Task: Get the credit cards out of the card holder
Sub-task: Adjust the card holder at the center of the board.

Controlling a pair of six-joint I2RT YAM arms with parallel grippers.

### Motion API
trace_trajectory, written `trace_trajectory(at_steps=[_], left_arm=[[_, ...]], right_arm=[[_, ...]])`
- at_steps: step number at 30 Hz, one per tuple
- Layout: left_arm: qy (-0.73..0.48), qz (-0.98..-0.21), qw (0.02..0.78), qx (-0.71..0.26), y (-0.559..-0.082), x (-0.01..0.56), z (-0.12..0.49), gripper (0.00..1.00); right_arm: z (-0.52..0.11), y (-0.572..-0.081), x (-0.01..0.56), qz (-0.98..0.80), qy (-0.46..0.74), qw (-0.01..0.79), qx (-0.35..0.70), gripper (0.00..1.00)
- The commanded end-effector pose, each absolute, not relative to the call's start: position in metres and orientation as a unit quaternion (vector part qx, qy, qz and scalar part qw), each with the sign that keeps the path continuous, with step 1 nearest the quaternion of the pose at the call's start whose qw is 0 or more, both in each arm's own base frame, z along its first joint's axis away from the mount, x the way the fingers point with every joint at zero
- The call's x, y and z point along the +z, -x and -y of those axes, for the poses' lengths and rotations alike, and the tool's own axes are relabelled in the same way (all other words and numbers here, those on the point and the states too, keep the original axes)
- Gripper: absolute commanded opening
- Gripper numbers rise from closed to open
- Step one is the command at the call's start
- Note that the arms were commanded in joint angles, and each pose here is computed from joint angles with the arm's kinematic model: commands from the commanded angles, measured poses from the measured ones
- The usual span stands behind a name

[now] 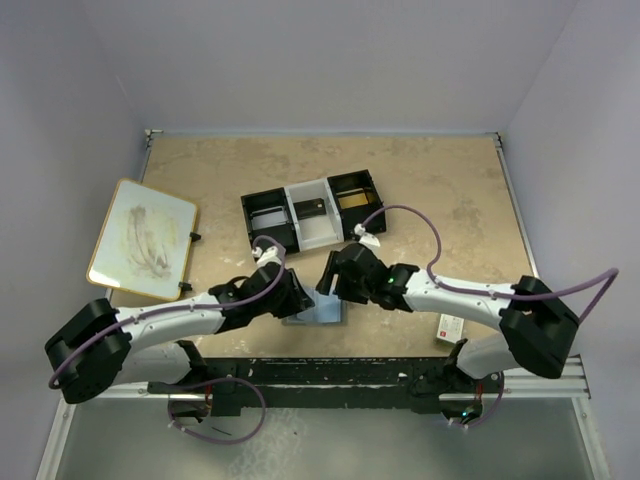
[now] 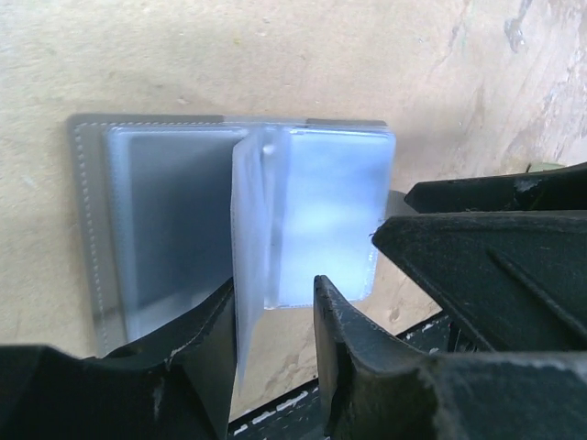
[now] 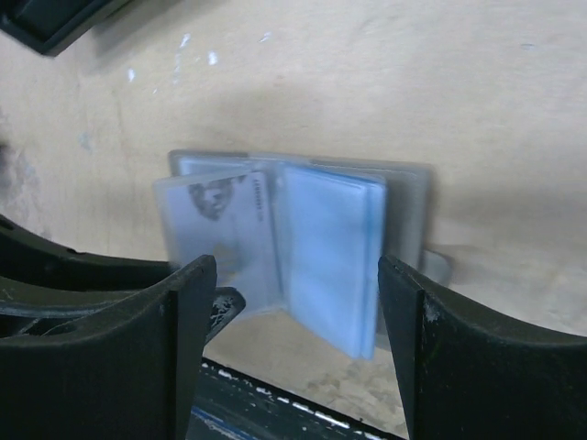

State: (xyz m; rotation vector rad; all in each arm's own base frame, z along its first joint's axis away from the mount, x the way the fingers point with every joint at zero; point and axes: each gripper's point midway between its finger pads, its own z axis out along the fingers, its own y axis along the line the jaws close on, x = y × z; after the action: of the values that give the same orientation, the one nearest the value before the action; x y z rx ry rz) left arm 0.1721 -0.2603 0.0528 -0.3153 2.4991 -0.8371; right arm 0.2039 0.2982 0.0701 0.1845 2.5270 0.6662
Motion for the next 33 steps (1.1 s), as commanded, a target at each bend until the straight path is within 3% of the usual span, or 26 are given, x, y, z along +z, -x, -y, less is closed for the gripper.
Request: trace_trajectory(at_steps=[1, 8, 16, 22, 31, 33], left_arm=[[0.080, -0.904, 0.239, -0.345, -0.177, 0.072, 0.286, 0.34], [0.066, -0.901, 0.234, -0.359, -0.181, 0.074, 0.302, 0.38], [0.048, -0.899, 0.225, -0.372, -0.180, 0.080, 0.315, 0.50], [0.055, -0.907, 0.225, -0.351, -0.181, 0.072, 0.309, 0.51], [0.088, -0.917, 0.291, -0.259, -0.195, 0.079, 0.262, 0.51], [0.091, -0.918, 0.288, -0.256, -0.194, 0.075, 0.259, 0.47]], right_arm=[[-0.265, -0.213, 0.075, -0.918, -0.139, 0.302, 0.215, 0.74], [-0.242, -0.210, 0.084, -0.902, -0.178, 0.325, 0.222, 0.74], [-0.233, -0.204, 0.096, -0.873, -0.210, 0.343, 0.277, 0.74], [-0.235, -0.199, 0.099, -0.863, -0.215, 0.337, 0.310, 0.72], [-0.265, -0.196, 0.121, -0.833, -0.156, 0.348, 0.401, 0.48], [-0.271, -0.198, 0.120, -0.838, -0.142, 0.343, 0.400, 0.41]])
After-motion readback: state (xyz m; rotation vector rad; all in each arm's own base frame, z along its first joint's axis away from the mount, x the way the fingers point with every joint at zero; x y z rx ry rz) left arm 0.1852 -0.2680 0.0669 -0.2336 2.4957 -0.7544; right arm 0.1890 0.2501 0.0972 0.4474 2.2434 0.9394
